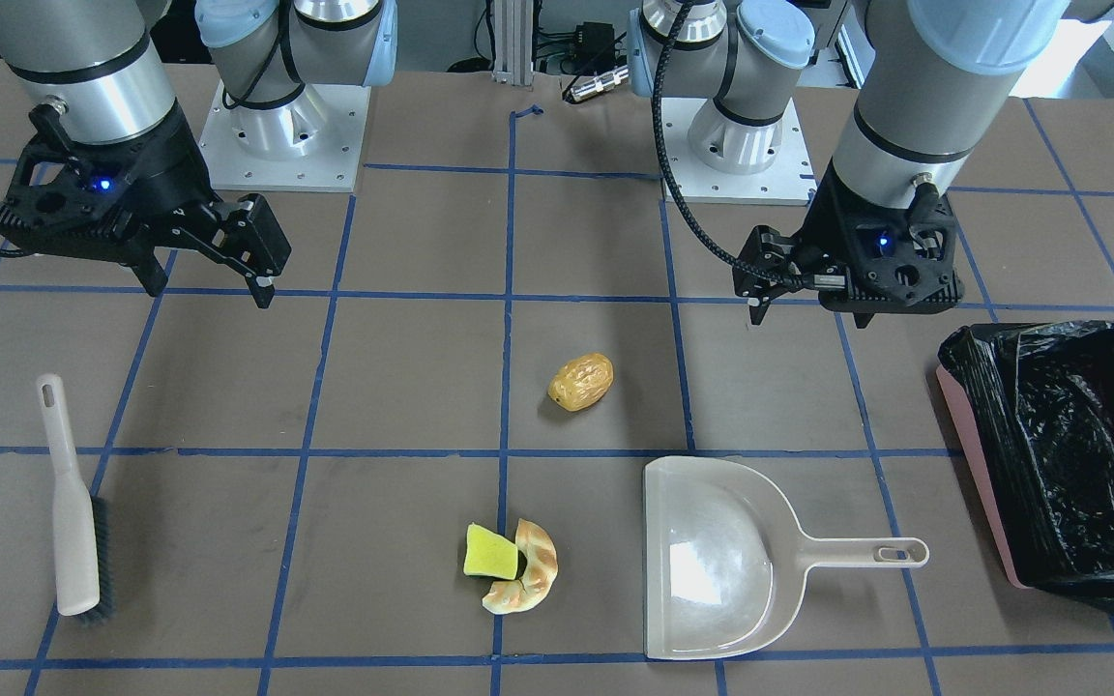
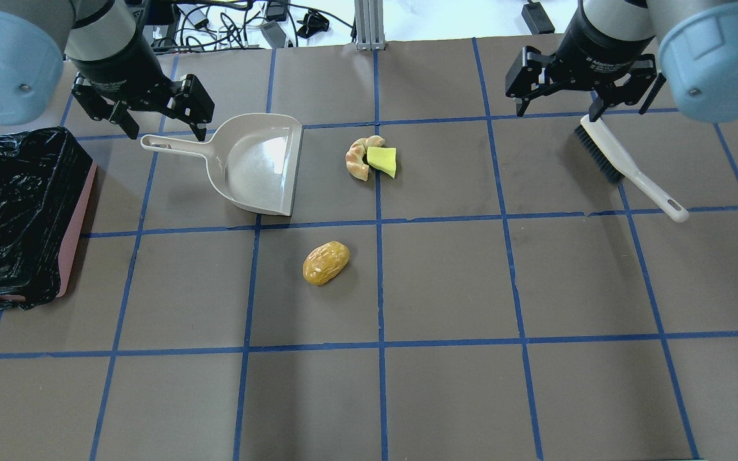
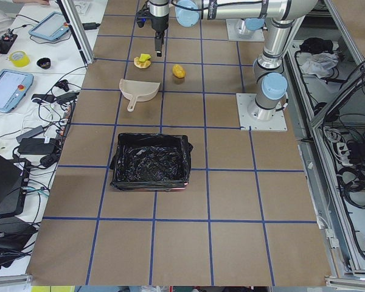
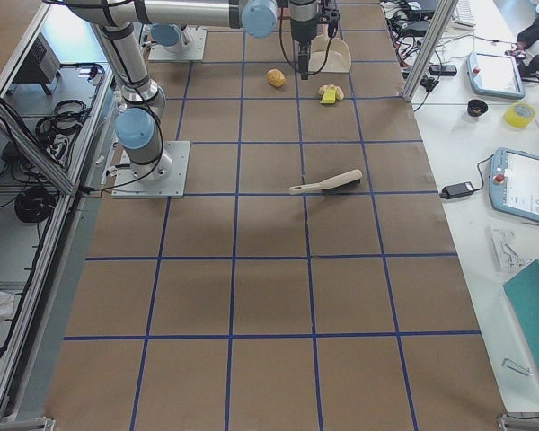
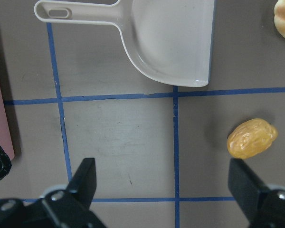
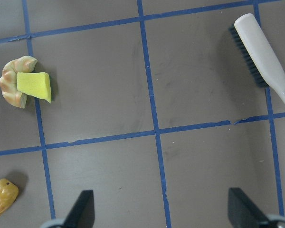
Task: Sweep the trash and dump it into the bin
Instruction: 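Lower the left gripper to the dustpan handle while the right reaches the brush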
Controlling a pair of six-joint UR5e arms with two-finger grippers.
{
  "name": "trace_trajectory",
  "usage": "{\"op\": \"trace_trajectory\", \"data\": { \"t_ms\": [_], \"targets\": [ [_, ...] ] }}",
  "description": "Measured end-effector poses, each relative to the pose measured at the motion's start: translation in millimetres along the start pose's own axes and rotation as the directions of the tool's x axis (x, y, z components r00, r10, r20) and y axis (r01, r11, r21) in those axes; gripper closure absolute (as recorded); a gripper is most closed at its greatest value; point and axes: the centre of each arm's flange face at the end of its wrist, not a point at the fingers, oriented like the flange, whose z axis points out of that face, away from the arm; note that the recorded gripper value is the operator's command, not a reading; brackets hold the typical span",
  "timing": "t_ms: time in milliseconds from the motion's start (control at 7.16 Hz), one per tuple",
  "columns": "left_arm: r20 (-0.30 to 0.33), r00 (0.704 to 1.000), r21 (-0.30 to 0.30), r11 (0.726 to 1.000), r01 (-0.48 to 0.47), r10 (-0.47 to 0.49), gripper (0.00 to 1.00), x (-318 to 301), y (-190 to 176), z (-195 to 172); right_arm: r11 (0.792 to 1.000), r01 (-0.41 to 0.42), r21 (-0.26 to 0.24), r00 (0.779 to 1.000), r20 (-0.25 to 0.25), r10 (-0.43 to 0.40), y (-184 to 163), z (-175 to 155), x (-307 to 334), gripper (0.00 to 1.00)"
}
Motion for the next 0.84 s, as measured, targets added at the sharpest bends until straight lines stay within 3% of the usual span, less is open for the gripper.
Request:
{"op": "trace_trajectory", "data": {
  "t_ms": [559,838],
  "targets": [
    [-0.008,1.0,0.017,0.999,-0.028,0.028,0.0,-10,-3,-2,1.0,0.0,-0.02,1.0,-0.01,-0.001,3,6,1,0.0],
    [-0.013,0.999,0.063,0.997,-0.048,0.049,0.0,-21,-6,-10,0.996,0.003,-0.093,0.999,-0.034,-0.006,15,44,8,0.0]
  ]
}}
